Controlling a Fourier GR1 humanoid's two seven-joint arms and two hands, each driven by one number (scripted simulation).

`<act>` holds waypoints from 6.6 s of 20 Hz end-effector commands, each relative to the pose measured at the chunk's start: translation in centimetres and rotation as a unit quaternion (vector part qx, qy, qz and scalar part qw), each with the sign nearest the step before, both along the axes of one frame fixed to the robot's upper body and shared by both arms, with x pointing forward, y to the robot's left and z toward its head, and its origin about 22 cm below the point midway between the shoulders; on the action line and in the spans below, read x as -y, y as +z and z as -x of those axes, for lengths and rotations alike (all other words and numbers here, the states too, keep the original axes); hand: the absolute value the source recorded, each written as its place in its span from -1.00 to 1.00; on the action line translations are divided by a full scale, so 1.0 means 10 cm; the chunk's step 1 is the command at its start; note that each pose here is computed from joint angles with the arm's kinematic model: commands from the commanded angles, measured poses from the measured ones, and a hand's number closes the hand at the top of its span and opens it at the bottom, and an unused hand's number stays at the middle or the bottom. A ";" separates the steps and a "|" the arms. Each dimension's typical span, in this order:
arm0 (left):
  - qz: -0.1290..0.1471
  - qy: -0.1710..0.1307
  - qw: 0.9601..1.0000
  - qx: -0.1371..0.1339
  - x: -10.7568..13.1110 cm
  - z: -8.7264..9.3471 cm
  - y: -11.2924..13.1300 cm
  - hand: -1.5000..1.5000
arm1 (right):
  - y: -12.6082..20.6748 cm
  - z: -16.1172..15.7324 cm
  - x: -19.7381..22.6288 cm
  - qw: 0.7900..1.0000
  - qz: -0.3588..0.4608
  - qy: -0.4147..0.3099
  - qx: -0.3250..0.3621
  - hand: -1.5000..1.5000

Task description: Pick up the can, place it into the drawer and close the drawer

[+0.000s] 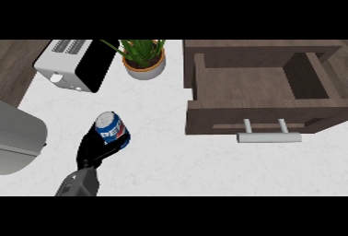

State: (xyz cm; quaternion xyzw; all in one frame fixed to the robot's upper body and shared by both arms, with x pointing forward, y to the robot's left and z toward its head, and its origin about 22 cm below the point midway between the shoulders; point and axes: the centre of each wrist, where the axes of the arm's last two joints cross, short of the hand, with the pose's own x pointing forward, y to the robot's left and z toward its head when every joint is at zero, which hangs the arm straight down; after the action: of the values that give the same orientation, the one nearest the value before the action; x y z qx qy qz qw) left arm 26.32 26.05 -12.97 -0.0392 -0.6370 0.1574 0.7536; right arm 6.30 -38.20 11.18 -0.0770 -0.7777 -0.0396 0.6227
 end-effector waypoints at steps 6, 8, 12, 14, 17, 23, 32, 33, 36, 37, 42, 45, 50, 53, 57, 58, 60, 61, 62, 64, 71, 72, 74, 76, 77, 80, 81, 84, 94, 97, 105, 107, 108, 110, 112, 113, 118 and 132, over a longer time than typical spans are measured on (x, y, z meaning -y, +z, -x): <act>0.041 -0.062 0.997 0.032 0.12 -0.26 0.19 1.00 | -0.02 -0.12 0.02 1.000 -0.009 0.003 0.001 -1.00; 0.039 -0.079 0.994 0.064 0.14 -0.19 0.35 1.00 | -0.04 0.09 -0.06 1.000 -0.015 -0.009 -0.004 -1.00; 0.043 -0.090 0.992 0.082 0.18 -0.32 0.44 1.00 | 0.03 -0.04 -0.05 1.000 -0.007 -0.008 -0.004 -1.00; 0.037 -0.059 0.994 0.087 0.27 -0.28 0.40 1.00 | -0.02 -0.02 -0.11 1.000 -0.010 -0.015 -0.004 -1.00; 0.034 -0.034 0.994 0.098 0.05 -0.25 0.44 1.00 | -0.01 0.04 0.07 1.000 -0.010 -0.009 0.000 -1.00; 0.039 -0.057 0.991 0.113 0.49 -0.43 0.92 1.00 | 0.12 0.00 -0.18 1.000 -0.014 -0.017 0.003 -1.00; -0.008 -0.066 0.986 0.154 0.67 -0.62 1.65 1.00 | 0.09 0.09 -0.17 1.000 -0.020 -0.010 0.004 -1.00; 0.005 -0.072 0.986 0.153 0.75 -0.51 1.79 1.00 | 0.08 0.01 -0.13 1.000 -0.013 -0.014 0.003 -1.00; -0.016 -0.082 0.983 0.162 0.81 -0.58 2.06 1.00 | 0.08 0.13 -0.15 1.000 -0.023 -0.014 -0.005 -1.00; -0.017 -0.075 0.984 0.162 0.77 -0.66 2.15 1.00 | 0.07 0.09 -0.17 1.000 -0.024 -0.018 0.006 -1.00; -0.027 -0.087 0.981 0.171 1.02 -0.70 2.59 1.00 | 0.05 0.10 -0.24 1.000 -0.020 -0.009 0.003 -1.00; -0.039 -0.080 0.981 0.171 1.32 -1.02 2.72 1.00 | 0.06 0.07 -0.16 1.000 -0.021 -0.005 0.004 -1.00; -0.037 -0.094 0.979 0.180 1.63 -1.00 3.04 1.00 | 0.13 -0.19 -0.26 1.000 -0.028 -0.012 0.002 -1.00; -0.037 -0.085 0.980 0.177 1.51 -1.16 2.97 1.00 | 0.11 0.11 -0.31 1.000 -0.019 -0.004 -0.004 -1.00; -0.051 -0.096 0.979 0.174 1.91 -1.21 3.25 1.00 | 0.05 -0.14 -0.04 1.000 -0.020 -0.011 0.001 -1.00; -0.052 -0.083 0.979 0.178 1.97 -1.32 3.19 1.00 | 0.17 -0.17 -0.14 1.000 -0.021 -0.003 0.006 -1.00; -0.048 -0.087 0.979 0.177 1.99 -1.24 3.30 1.00 | 0.01 0.07 -0.14 1.000 -0.026 -0.004 0.001 -1.00; -0.050 -0.085 0.979 0.181 2.09 -1.32 3.39 1.00 | -0.01 -0.03 -0.17 1.000 -0.022 0.005 0.010 -1.00; -0.056 -0.090 0.978 0.177 2.18 -1.23 3.12 1.00 | 0.13 -0.11 -0.29 1.000 -0.031 -0.001 0.008 -1.00; -0.052 -0.091 0.977 0.185 2.19 -1.30 3.33 1.00 | 0.15 -0.14 -0.13 1.000 -0.021 -0.001 0.003 -1.00; -0.061 -0.094 0.979 0.169 2.35 -1.54 3.47 1.00 | 0.04 -0.14 -0.23 1.000 -0.021 -0.005 0.015 -1.00; -0.063 -0.098 0.977 0.176 2.45 -1.51 3.49 1.00 | 0.10 -0.09 -0.24 1.000 -0.020 0.004 0.008 -1.00; -0.072 -0.094 0.978 0.172 2.56 -1.42 3.41 1.00 | 0.02 -0.15 -0.24 1.000 -0.027 -0.003 0.010 -1.00; -0.068 -0.099 0.980 0.160 2.59 -1.49 3.49 1.00 | 0.14 -0.14 -0.18 1.000 -0.017 0.000 0.012 -1.00; -0.069 -0.097 0.980 0.162 2.58 -1.51 3.40 1.00 | 0.13 -0.09 -0.24 1.000 -0.018 0.009 0.007 -1.00; -0.072 -0.098 0.979 0.164 2.71 -1.48 3.52 1.00 | 0.09 -0.23 -0.19 1.000 -0.017 0.017 0.011 -1.00; -0.079 -0.091 0.979 0.164 2.64 -1.54 3.37 1.00 | 0.13 -0.23 -0.25 1.000 -0.017 0.008 0.004 -1.00; -0.087 -0.101 0.979 0.151 2.68 -1.50 3.22 1.00 | 0.13 -0.15 -0.29 1.000 -0.020 0.012 0.004 -1.00; -0.104 -0.083 0.984 0.119 2.72 -1.59 3.19 1.00 | 0.25 -0.20 -0.29 0.999 -0.026 0.014 0.013 -1.00; -0.129 -0.083 0.980 0.126 2.76 -1.59 3.22 1.00 | 0.16 -0.23 -0.28 1.000 -0.023 0.010 0.011 -1.00; -0.146 -0.053 0.982 0.106 2.75 -1.54 2.97 -1.00 | 0.21 -0.31 -0.28 0.999 -0.028 0.022 0.009 -1.00; -0.137 -0.046 0.984 0.106 2.74 -1.58 3.04 -1.00 | 0.14 -0.33 -0.21 0.999 -0.018 0.021 0.018 -1.00; -0.138 -0.050 0.983 0.109 2.66 -1.60 2.90 -1.00 | 0.17 -0.29 -0.20 0.999 -0.025 0.018 0.015 -1.00; -0.133 -0.046 0.985 0.097 2.70 -1.59 2.93 -1.00 | 0.20 -0.27 -0.36 1.000 -0.018 0.014 0.019 -1.00; -0.135 -0.045 0.983 0.114 2.67 -1.55 2.81 -1.00 | 0.23 -0.34 -0.27 0.999 -0.024 0.025 0.017 -1.00; -0.142 -0.040 0.983 0.112 2.74 -1.58 2.98 -1.00 | 0.28 -0.39 -0.25 0.999 -0.015 0.033 0.024 -1.00; -0.126 -0.026 0.985 0.118 2.74 -1.56 2.98 -1.00 | 0.14 -0.24 -0.25 0.999 -0.006 0.028 0.034 -1.00; -0.096 -0.038 0.979 0.177 2.81 -1.54 3.12 -1.00 | 0.73 -0.63 -0.65 0.958 0.251 0.047 0.128 -1.00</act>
State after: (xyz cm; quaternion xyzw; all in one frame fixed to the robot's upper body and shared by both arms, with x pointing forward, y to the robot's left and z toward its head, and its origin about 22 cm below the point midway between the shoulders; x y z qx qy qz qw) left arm 41.63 -2.03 17.92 -0.0115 -0.7608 0.0544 0.6466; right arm 11.86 -33.35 17.51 -0.1541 -0.8385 0.1396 0.5037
